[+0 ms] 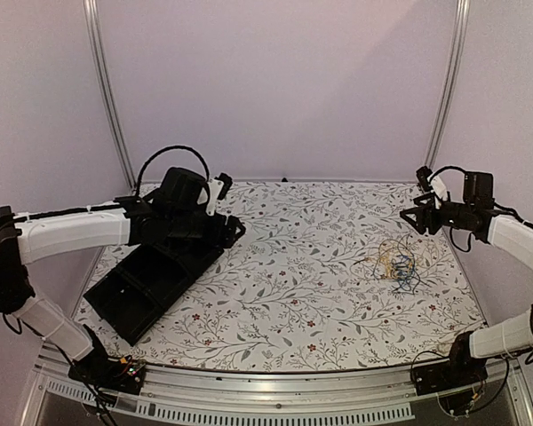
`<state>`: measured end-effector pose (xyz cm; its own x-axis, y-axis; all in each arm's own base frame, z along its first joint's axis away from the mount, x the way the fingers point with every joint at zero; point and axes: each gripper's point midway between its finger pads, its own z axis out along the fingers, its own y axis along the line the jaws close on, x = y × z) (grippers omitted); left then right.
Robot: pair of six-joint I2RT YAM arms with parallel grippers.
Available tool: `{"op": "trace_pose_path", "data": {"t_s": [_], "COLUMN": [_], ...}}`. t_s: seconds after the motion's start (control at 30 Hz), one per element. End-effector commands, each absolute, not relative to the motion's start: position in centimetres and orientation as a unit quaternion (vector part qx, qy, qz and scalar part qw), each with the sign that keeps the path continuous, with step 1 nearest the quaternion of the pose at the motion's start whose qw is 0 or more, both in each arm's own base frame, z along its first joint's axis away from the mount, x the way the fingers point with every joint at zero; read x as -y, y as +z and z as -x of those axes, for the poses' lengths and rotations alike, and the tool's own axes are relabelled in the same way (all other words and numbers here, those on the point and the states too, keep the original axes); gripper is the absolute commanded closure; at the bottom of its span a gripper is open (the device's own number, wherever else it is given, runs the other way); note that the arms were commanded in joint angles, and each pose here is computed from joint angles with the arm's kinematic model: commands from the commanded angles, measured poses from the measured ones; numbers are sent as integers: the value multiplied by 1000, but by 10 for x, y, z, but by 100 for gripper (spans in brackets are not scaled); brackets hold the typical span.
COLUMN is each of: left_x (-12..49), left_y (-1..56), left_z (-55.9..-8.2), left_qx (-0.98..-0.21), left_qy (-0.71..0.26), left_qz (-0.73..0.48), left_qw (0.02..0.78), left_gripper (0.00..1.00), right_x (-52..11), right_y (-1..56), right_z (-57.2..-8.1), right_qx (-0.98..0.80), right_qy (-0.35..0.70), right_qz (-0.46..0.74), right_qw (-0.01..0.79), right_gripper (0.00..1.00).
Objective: Untangle the cables
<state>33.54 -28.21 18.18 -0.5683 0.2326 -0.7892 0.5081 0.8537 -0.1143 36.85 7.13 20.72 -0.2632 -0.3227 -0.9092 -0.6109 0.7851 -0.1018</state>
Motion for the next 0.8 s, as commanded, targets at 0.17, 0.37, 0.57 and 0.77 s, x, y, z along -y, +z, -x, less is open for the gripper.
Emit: {"op": "trace_pose_path", "data": {"t_s": [0.17,0.37,0.57,0.77], "left_x": [382,419,398,397], "left_y": [186,184,182,200], "left_z": [-301,-304,-286,-277], "left_qx": [-835,-823,-818,-809], "left_qy": [-286,-340,-336,-340], "left_qz": [-330,-346,-348,-351], "left_qw": [335,296,311,325], "left_gripper": [31,43,29,24], "right_x": [-77,-93,-106,-94], "right_y": [164,141,123,105], "right_z": [-389,-384,-373,-389], "right_qx": [-839,-855,-859,-886], "right_qy": [133,134,112,72], "right_qz": [344,375,409,380], "right_qw": [399,333,287,255], "right_gripper": [48,48,46,50]}}
